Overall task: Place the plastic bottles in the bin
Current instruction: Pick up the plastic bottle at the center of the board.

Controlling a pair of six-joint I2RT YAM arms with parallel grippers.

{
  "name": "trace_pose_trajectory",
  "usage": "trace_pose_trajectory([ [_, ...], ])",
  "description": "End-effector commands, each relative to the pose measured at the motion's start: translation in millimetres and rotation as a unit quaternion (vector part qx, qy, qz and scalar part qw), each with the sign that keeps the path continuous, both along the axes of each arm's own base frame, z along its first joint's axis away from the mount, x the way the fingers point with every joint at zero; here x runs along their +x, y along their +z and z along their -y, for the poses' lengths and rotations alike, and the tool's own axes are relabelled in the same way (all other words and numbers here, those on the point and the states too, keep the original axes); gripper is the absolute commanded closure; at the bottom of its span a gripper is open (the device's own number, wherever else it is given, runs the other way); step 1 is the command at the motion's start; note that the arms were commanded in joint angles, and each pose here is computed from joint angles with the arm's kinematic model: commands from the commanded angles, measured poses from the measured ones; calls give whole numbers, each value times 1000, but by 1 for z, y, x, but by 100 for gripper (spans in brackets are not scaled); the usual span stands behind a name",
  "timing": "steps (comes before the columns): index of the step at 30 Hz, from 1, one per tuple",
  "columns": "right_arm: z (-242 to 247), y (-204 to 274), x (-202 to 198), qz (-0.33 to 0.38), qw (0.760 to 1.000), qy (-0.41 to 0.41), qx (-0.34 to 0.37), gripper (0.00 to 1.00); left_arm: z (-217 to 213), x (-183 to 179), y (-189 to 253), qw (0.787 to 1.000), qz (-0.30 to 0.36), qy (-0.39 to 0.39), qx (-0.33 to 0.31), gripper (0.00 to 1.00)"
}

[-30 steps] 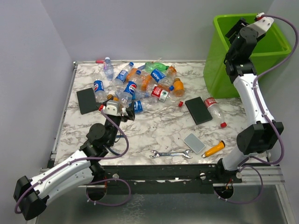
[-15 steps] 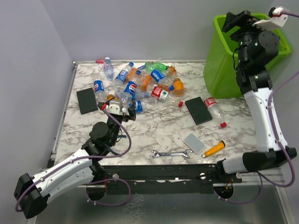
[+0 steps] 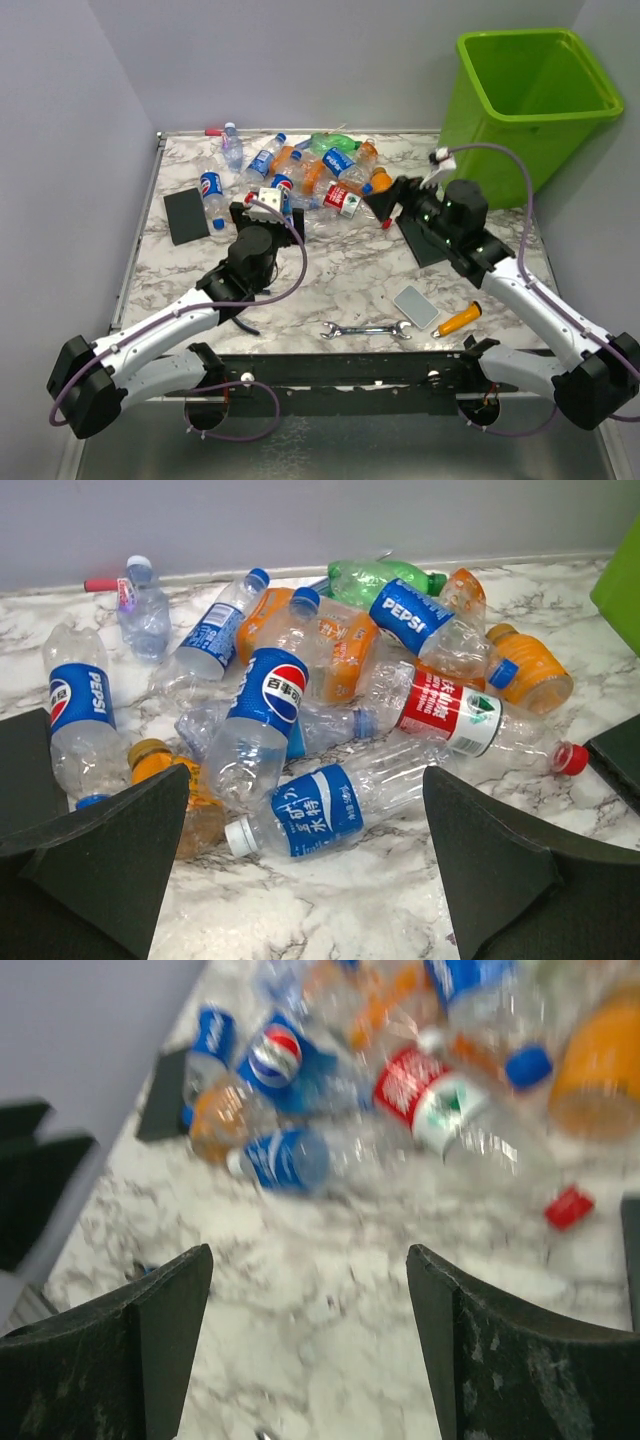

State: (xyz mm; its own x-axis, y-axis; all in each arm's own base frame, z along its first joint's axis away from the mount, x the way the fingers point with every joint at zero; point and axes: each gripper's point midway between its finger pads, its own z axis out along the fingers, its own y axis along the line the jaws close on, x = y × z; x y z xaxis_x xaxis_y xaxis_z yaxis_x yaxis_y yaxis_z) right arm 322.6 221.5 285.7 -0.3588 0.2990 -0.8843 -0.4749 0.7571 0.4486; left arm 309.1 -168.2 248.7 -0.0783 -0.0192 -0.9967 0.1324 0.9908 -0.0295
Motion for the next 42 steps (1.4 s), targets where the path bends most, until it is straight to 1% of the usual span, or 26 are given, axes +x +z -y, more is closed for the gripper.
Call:
trace_pose_trajectory([
  [1,-1,-35,-39,-49,998,39,30,19,-12,23,-18,997,-73,30,-20,1],
  [3,3,-50,-50,-58,997,42,24,18,-19,43,-27,993,-113,38,-15,1],
  [5,8,-63,-60,-67,997,44,19,18,-17,63,-37,988,-155,26,-3,1],
  [9,14,-82,-79,-86,995,53,16,18,-13,97,-54,975,-215,14,61,1],
  [12,14,-92,-92,-98,993,67,20,19,-10,115,-74,961,-259,-8,96,1],
  [15,18,-98,-101,-105,992,70,16,19,-8,126,-94,946,-296,-23,131,1],
  [20,27,-91,-105,-84,994,63,-5,18,-21,142,-113,934,-321,2,159,1],
  [25,31,-83,-104,-75,995,58,-16,18,-29,148,-138,917,-353,18,186,2],
  [35,27,-70,-101,-71,996,60,0,18,-28,140,-166,905,-383,14,183,26],
  [37,27,-66,-101,-68,996,58,2,18,-27,140,-168,905,-384,13,180,32],
  [40,28,-58,-101,-63,996,56,5,18,-22,140,-163,909,-380,6,171,43],
  [42,29,-52,-101,-61,997,55,6,18,-20,141,-147,919,-363,7,155,49],
])
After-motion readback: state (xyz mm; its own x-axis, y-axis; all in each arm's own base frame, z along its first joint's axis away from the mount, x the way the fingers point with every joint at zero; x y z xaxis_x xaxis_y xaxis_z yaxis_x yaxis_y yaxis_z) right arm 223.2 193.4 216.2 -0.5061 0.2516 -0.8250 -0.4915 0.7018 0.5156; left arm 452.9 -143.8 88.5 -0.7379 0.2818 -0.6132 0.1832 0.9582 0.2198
